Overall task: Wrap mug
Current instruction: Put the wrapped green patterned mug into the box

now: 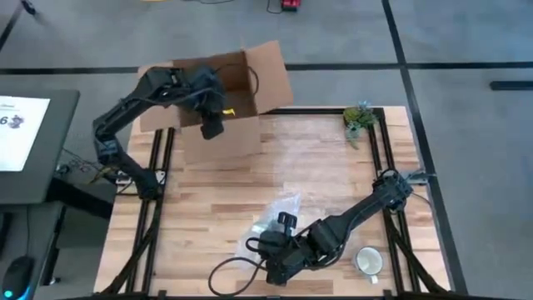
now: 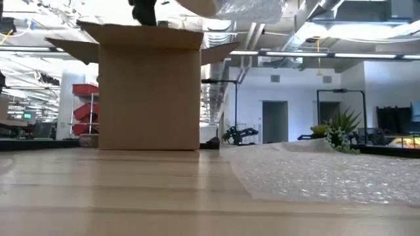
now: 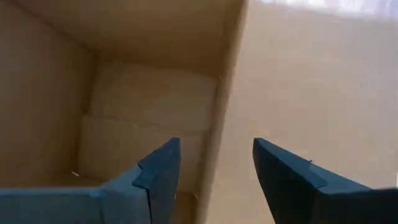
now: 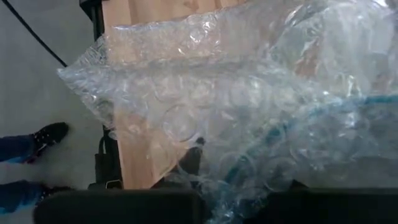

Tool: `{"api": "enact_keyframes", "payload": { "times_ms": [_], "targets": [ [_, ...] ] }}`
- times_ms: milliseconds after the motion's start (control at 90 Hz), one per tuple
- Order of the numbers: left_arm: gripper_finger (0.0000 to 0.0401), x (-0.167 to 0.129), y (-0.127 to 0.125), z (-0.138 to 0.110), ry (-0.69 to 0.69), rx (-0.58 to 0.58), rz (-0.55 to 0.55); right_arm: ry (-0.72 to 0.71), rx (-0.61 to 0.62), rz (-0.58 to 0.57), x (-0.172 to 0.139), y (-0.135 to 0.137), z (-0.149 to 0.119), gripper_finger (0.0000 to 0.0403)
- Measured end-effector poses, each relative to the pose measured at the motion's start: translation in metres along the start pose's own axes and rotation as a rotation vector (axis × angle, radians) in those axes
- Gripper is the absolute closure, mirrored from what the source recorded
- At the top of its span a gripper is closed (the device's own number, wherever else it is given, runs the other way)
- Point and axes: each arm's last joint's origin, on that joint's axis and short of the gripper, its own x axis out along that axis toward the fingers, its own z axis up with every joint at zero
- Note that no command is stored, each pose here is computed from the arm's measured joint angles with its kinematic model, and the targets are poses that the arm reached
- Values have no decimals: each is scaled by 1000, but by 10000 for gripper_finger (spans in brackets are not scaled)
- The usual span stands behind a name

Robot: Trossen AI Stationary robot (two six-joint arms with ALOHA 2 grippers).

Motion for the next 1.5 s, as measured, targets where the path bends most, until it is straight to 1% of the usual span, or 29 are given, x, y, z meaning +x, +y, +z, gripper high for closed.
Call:
{"api": "enact_keyframes", "payload": {
  "times_ms": [78,189,289,389,456,500,567,644,700,744,822,922,1067,1167,1233,1322,1400,1500],
  "targets": [
    [198,22,9,8,64,-15,-52,6,1,12,0,0,0,382],
    [175,44,11,15,116,-16,-145,28,17,40,-1,2,-2,384],
    [166,60,11,22,152,-11,-147,29,29,47,-2,5,-4,383],
    [171,73,7,28,188,28,-140,33,41,53,-4,9,-7,383],
    [190,77,4,30,202,53,-124,33,47,54,-4,9,-7,383],
    [210,77,1,31,204,64,-120,33,53,55,-5,10,-8,383],
    [255,77,-5,32,204,83,-122,28,62,49,-6,12,-9,383],
    [320,73,-15,32,193,107,-110,20,79,44,-11,12,-8,383],
    [367,66,-25,31,174,120,-126,1,91,50,-17,11,-6,384],
    [385,58,-37,30,155,138,-148,-19,113,62,-24,11,-5,384],
    [390,45,-60,26,127,172,-196,-69,133,62,-43,8,-2,384],
    [396,31,-95,20,102,221,-276,-181,161,66,-73,3,3,384],
    [397,15,-149,7,95,320,-355,-419,167,70,-127,-8,15,385],
    [396,8,-185,-5,105,407,-384,-566,146,49,-160,-17,21,385],
    [392,5,-205,-11,100,445,-381,-628,130,24,-173,-21,24,385],
    [376,0,-224,-20,86,481,-361,-667,121,-22,-180,-26,26,385],
    [349,-5,-236,-23,45,476,-388,-673,126,-58,-179,-30,27,385],
    [304,-11,-247,-26,4,433,-427,-671,134,-79,-177,-33,28,385]
  ]
}}
